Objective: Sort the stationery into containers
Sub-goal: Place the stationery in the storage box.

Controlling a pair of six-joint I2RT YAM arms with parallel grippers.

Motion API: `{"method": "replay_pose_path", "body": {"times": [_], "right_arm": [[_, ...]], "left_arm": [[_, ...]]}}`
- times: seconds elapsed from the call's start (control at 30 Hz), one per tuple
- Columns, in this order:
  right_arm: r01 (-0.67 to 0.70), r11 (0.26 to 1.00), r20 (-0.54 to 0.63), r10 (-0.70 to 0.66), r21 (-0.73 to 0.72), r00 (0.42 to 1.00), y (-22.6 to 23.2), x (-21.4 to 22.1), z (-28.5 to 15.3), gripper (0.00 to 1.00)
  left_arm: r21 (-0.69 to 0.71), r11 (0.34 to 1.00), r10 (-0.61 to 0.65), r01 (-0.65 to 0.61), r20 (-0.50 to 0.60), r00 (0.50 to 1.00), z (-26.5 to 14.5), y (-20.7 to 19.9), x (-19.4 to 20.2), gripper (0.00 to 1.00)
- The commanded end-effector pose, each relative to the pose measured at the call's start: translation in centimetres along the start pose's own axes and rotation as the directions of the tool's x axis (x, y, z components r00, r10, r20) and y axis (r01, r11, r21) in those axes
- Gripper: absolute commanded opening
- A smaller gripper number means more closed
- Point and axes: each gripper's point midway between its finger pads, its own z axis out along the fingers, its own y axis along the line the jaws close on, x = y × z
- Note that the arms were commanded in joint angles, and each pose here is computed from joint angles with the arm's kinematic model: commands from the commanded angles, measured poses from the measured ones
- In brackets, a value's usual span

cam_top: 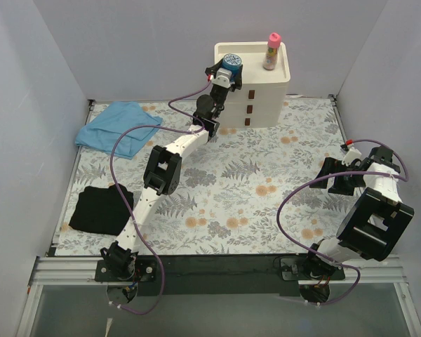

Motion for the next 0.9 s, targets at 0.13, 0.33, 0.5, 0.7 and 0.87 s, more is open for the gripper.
{"method": "replay_pose_path", "body": {"times": [0.13,0.33,0.5,0.7,0.87], "right_arm": [[0.007,1.0,0.021,-0.008,0.008,1.0,0.0,-0.3,-0.3,0.98],[0.006,1.0,0.022,-0.006,0.006,1.0,0.1,-0.1,-0.3,0.98],[0.007,1.0,0.024,-0.007,0.004,1.0,0.2,-0.1,-0.3,0.98],[0.008,1.0,0.027,-0.008,0.0,1.0,0.2,-0.3,-0.3,0.98],[0.011,1.0,0.028,-0.011,-0.001,1.0,0.1,-0.6,-0.3,0.98]], "left_arm": [[0.025,0.999,0.037,-0.042,0.156,0.987,2.4,0.9,-7.4,0.7],[0.007,0.999,0.039,-0.041,0.157,0.987,2.7,1.9,-7.8,0.7],[-0.004,0.999,0.039,-0.039,0.163,0.986,2.7,2.1,-8.3,0.71],[0.003,0.999,0.043,-0.044,0.175,0.984,2.8,2.2,-9.3,0.71],[0.015,0.999,0.04,-0.043,0.165,0.985,2.8,2.0,-8.9,0.71]]}}
